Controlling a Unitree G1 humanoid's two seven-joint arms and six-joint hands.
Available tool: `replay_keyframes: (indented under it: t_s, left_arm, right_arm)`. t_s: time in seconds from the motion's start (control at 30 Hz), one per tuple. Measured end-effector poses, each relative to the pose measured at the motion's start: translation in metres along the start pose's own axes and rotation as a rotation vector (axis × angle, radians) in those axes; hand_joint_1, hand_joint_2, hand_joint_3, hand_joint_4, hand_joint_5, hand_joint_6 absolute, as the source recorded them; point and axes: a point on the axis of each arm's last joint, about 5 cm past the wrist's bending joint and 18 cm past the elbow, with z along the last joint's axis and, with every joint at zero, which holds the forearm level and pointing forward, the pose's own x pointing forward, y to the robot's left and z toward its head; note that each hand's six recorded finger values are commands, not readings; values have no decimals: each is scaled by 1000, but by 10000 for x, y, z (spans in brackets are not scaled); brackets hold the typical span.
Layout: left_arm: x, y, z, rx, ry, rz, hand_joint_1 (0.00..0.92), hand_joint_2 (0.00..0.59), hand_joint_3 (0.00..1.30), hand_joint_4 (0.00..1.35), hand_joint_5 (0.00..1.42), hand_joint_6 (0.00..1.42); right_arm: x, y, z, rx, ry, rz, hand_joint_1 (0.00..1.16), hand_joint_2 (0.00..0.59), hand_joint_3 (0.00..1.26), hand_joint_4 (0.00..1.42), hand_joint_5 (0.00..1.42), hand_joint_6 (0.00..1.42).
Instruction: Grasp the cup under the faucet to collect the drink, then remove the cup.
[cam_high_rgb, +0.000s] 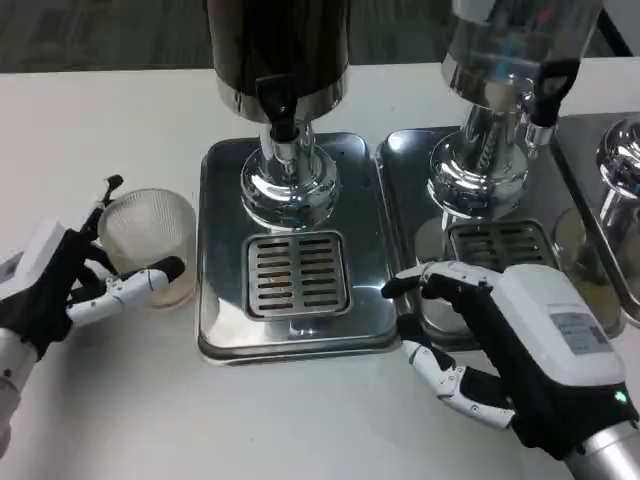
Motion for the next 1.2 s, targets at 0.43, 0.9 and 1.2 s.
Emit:
replay_keyframes:
  t_s: [0.43,0.9,1.2]
  left_arm:
    - [-24,-64,1,-23,1,53,218,169,452,496,906,1177]
    - [-112,-123,-28,-29,-27,103,209,167,467,511,935,1207]
    - [-158,-29,-39,-44,-94,170,209,167,476,526,939,1213]
  right_arm:
    - [22,-55,1,2,-11,7,420,485,455,385,414,537]
    - [26,-55,2,6,-10,11,416,485,455,399,414,540]
    - [29,-51,8,19,-9,6,414,485,455,399,407,519]
